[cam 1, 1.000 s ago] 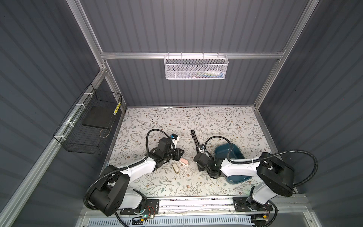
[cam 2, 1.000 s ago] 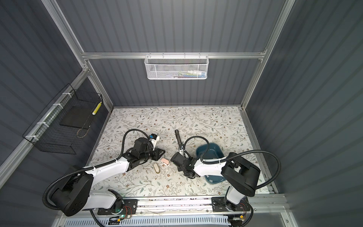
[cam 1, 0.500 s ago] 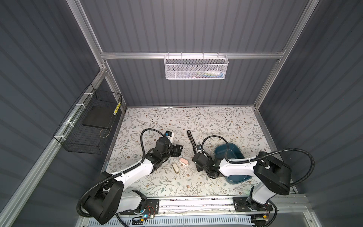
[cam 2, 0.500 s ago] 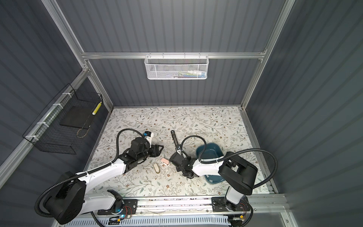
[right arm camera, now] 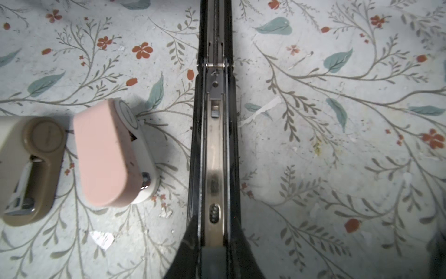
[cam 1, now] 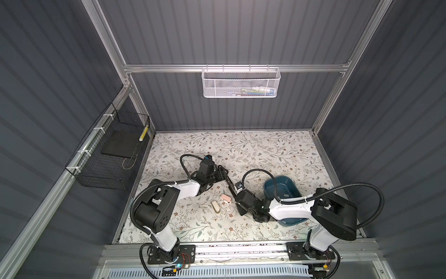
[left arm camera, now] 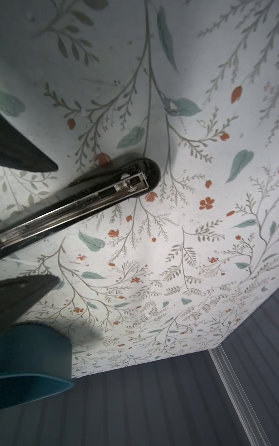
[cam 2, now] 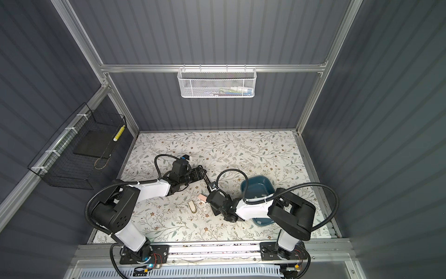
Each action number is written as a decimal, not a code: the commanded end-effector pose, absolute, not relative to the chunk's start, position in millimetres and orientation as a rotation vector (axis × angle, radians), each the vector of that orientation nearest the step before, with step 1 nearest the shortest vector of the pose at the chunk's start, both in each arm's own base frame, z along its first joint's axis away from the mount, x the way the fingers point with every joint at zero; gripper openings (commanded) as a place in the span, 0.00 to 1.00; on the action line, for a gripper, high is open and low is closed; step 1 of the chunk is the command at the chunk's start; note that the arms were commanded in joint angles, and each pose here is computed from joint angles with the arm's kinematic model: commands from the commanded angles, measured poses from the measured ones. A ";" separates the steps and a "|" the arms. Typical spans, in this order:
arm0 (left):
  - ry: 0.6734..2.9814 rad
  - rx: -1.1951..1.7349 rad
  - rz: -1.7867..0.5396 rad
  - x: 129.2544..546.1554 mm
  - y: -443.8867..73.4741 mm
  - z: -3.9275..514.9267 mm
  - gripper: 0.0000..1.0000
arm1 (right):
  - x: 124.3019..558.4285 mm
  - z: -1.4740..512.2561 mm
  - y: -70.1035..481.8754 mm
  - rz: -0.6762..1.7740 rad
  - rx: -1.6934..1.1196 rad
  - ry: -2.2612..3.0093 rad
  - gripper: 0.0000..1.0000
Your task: Load the staples into the stapler
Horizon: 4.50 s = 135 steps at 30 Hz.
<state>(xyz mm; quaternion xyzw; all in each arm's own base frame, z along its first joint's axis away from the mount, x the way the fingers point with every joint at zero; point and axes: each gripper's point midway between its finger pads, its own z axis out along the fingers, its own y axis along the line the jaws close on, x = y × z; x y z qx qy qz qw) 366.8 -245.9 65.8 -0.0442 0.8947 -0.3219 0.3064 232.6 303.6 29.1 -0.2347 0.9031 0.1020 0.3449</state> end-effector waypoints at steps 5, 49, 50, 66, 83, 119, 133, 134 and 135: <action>2.401 -0.096 -0.912 366.6 -256.1 54.0 0.70 | 238.0 43.3 309.1 0.408 -0.545 2.330 0.07; 2.349 -0.259 -1.340 394.1 -251.3 21.5 0.77 | 229.7 27.6 289.2 0.302 -0.593 2.316 0.02; 2.337 -0.251 -1.350 395.2 -251.9 23.5 0.76 | 228.8 27.0 288.9 0.293 -0.604 2.309 0.02; 2.115 0.014 -1.360 383.3 -262.9 94.3 0.66 | 221.3 26.6 300.1 0.322 -0.667 2.266 0.01; 2.112 0.326 -0.940 353.5 -279.9 114.9 0.64 | 222.6 27.3 291.4 0.324 -0.632 2.221 0.01; 2.031 0.614 -0.718 317.2 -310.7 136.2 0.60 | 211.7 32.3 288.0 0.379 -0.521 2.141 0.41; 2.005 0.684 -0.690 307.7 -318.3 139.1 0.59 | 199.3 85.1 271.2 0.462 -0.453 2.021 0.52; 2.002 0.697 -0.684 305.8 -319.7 138.8 0.59 | 198.2 89.7 269.2 0.471 -0.444 2.016 0.53; 1.997 0.711 -0.674 303.9 -320.8 138.1 0.59 | 196.7 94.9 266.5 0.483 -0.433 2.010 0.54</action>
